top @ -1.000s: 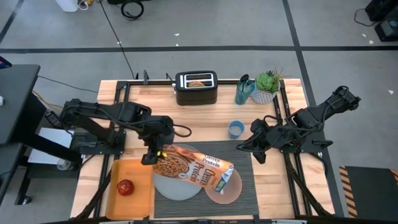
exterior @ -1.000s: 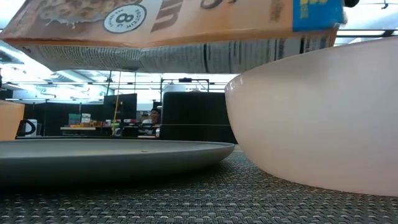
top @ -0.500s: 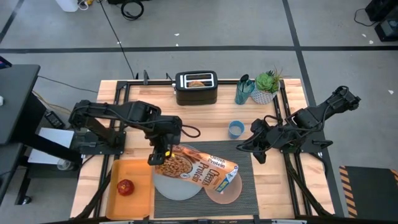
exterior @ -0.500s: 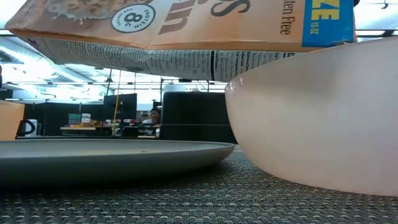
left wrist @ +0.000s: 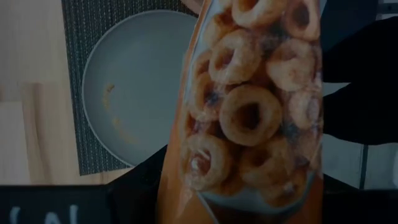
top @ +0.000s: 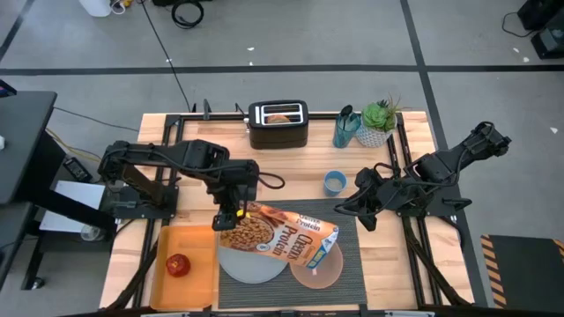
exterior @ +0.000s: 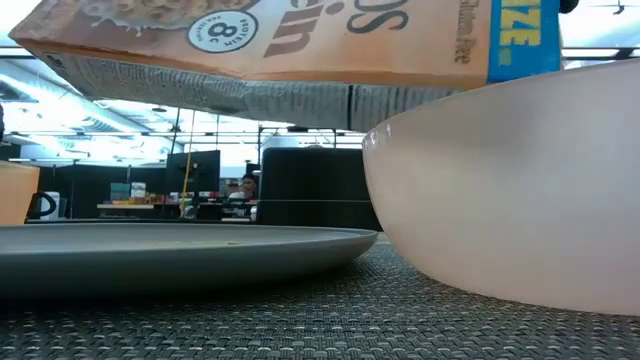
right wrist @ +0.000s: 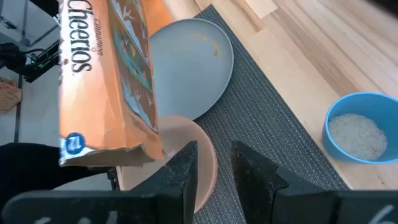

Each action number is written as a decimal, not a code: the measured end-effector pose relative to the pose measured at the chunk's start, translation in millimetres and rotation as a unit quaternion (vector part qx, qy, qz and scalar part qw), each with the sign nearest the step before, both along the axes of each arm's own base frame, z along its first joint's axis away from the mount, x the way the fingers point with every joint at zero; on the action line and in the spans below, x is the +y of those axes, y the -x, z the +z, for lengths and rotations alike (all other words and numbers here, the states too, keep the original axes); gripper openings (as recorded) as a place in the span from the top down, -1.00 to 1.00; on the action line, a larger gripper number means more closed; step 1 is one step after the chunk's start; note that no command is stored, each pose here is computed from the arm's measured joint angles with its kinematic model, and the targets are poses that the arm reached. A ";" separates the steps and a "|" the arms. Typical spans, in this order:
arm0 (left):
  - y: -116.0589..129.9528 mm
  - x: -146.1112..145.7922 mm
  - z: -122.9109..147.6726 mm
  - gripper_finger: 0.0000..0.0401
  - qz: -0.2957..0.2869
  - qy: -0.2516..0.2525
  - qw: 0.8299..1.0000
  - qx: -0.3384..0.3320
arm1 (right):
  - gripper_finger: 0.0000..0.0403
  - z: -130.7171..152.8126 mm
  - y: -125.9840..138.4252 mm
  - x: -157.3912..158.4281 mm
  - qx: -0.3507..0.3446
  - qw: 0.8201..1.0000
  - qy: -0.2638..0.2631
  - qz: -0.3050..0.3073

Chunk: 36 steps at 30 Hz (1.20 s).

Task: Arrange a breakfast setting
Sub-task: Pour the cereal into the orange bowl

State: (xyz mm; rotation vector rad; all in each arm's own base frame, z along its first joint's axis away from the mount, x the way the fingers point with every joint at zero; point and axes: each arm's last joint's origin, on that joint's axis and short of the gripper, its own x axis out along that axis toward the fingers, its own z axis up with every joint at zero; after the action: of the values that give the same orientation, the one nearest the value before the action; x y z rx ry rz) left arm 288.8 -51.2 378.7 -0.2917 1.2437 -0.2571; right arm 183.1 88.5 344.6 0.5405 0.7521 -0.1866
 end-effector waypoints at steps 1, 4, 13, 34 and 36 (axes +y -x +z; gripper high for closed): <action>-0.1 1.1 0.0 0.10 0.001 0.004 1.000 0.001 | 0.49 0.0 0.0 0.0 0.000 1.000 0.000 0.000; -0.9 3.4 0.5 0.10 0.007 0.018 1.000 0.002 | 0.49 0.0 -0.1 0.0 0.000 1.000 0.000 -0.001; -1.9 10.7 0.7 0.10 0.042 0.045 0.998 0.016 | 0.49 0.0 0.0 0.0 0.000 1.000 0.000 0.000; -6.6 7.9 -1.7 0.10 0.111 0.119 0.985 0.065 | 0.49 -0.2 0.2 -0.2 0.001 1.000 0.003 0.002; -9.8 8.1 -0.1 0.10 0.122 0.139 0.981 0.058 | 0.49 -0.2 0.2 -0.2 0.001 1.000 0.003 0.002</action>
State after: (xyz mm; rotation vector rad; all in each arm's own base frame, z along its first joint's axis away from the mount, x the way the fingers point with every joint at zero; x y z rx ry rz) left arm 298.6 -43.1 378.6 -0.7041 1.2723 -0.2030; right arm 182.9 88.3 344.4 0.5330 0.7547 -0.1867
